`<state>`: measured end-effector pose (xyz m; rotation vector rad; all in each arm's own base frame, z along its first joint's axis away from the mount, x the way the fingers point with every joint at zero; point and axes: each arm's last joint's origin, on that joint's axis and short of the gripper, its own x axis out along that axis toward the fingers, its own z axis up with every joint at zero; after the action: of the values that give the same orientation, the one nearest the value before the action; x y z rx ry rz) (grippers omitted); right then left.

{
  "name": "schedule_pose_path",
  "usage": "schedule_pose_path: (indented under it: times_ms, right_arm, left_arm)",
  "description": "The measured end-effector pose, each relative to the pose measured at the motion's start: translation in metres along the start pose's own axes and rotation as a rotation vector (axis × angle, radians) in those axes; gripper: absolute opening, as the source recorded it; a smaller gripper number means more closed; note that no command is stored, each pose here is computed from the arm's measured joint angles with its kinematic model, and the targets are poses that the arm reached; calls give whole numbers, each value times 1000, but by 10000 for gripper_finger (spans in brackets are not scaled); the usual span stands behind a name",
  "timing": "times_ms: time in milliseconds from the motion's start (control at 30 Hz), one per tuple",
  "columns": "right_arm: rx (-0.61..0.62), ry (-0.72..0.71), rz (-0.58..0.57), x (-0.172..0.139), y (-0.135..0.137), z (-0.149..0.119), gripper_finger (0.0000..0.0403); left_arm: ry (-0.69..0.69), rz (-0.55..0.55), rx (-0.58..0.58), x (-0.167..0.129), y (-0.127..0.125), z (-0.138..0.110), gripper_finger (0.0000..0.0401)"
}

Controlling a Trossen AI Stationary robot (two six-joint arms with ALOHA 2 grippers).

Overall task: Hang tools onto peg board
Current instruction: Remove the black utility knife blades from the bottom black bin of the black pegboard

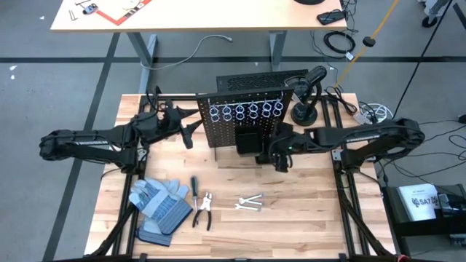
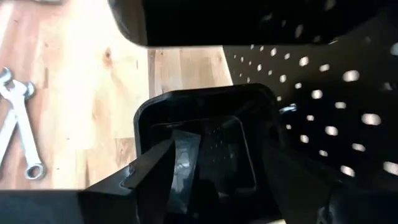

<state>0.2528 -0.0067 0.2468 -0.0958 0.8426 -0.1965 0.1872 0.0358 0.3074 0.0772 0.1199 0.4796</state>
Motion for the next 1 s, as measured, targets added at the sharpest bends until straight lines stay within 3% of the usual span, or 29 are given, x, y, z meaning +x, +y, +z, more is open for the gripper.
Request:
schedule_pose_path:
  times_ms: [267, 433, 533, 733, 1000]
  right_arm:
    - [9, 4, 19, -45, -4, -13, 233]
    - [75, 91, -2, -58, -8, -26, 198]
    - [86, 128, -71, -54, -9, -28, 151]
    - [41, 156, -210, -35, -11, -24, 15]
    - [132, 215, -375, -10, -23, -25, 2]
  left_arm:
    - [25, -15, 5, -18, 4, 1, 206]
    - [-9, -76, 1, -27, 3, 5, 206]
    - [39, -96, 19, -21, -1, -2, 206]
    - [125, -107, 49, -5, -9, -19, 206]
    - [11, -233, 94, 7, -30, -13, 206]
